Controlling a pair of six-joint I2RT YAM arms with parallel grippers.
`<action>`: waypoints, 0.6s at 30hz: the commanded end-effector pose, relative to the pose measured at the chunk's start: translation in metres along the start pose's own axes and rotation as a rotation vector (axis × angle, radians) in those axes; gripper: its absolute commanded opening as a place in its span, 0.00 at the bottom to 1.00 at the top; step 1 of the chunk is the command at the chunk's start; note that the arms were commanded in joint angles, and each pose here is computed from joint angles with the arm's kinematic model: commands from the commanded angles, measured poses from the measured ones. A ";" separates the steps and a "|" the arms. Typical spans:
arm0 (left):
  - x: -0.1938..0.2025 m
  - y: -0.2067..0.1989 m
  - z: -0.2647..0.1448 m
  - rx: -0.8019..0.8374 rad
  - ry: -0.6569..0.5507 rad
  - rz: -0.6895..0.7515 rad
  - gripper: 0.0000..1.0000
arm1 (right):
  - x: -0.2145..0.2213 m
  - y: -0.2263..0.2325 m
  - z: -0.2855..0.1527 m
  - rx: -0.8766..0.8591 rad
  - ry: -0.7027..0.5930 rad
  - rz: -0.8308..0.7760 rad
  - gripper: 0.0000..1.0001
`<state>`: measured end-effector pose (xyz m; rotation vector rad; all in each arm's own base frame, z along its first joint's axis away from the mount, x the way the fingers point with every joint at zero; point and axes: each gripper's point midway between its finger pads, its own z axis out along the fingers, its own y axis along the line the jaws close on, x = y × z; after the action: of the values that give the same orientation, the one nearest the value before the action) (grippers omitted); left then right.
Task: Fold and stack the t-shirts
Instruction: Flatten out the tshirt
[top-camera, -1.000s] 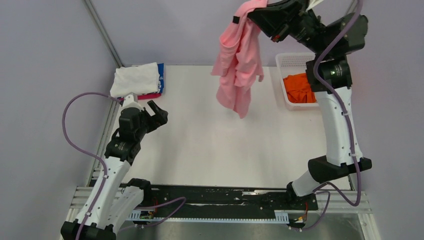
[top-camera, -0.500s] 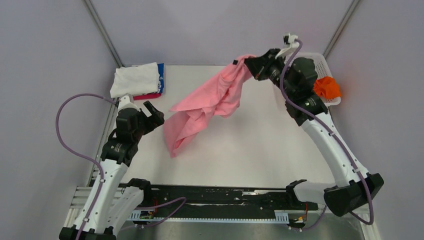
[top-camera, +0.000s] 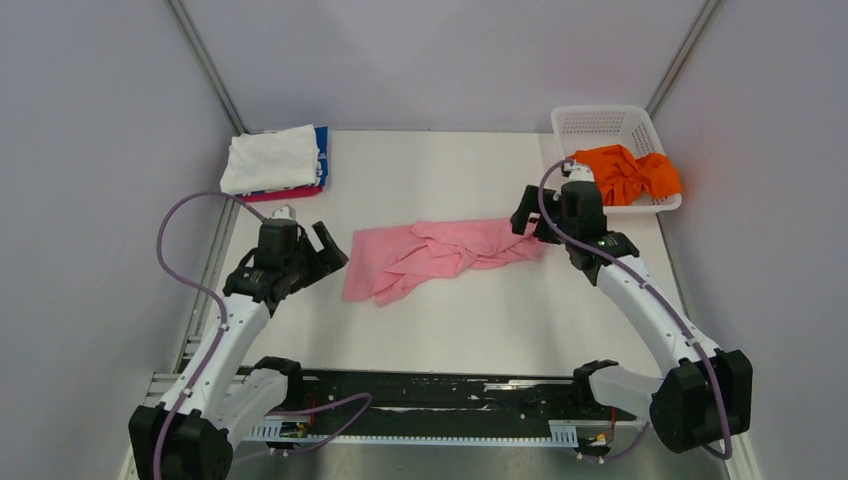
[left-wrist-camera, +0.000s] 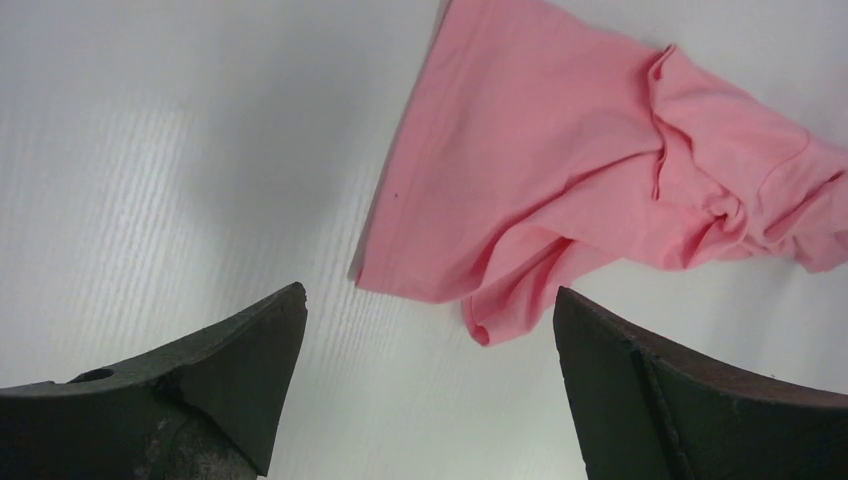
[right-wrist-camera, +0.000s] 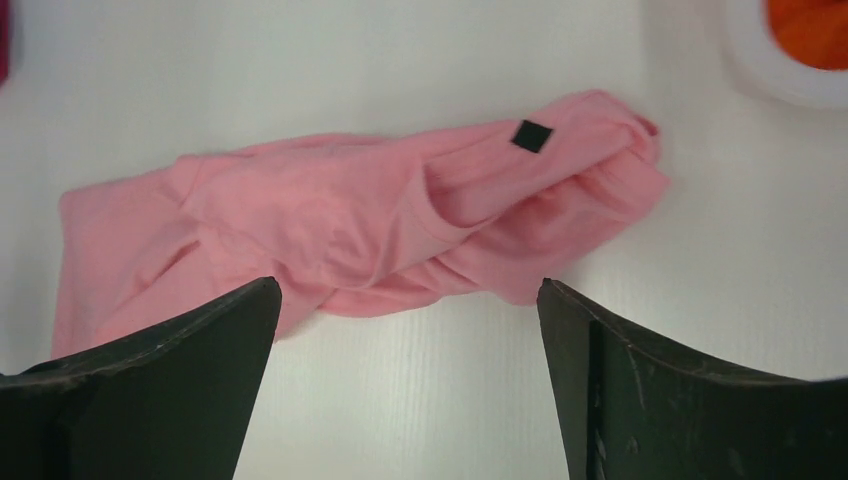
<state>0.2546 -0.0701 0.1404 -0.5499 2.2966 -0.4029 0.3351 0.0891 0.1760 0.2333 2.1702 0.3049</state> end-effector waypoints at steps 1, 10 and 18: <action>0.039 -0.006 0.009 0.062 0.161 -0.016 1.00 | 0.007 0.080 0.007 -0.281 0.035 -0.246 1.00; 0.083 0.009 0.040 -0.029 0.327 -0.035 0.97 | 0.072 0.158 0.070 -0.289 0.176 -0.604 1.00; 0.101 0.030 0.071 -0.195 0.394 -0.022 0.74 | 0.081 0.179 0.080 -0.348 0.218 -0.556 1.00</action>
<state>0.2167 -0.1054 0.0244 -0.5985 2.7584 -0.3825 0.3480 0.2814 0.0956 -0.6345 2.3239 0.3537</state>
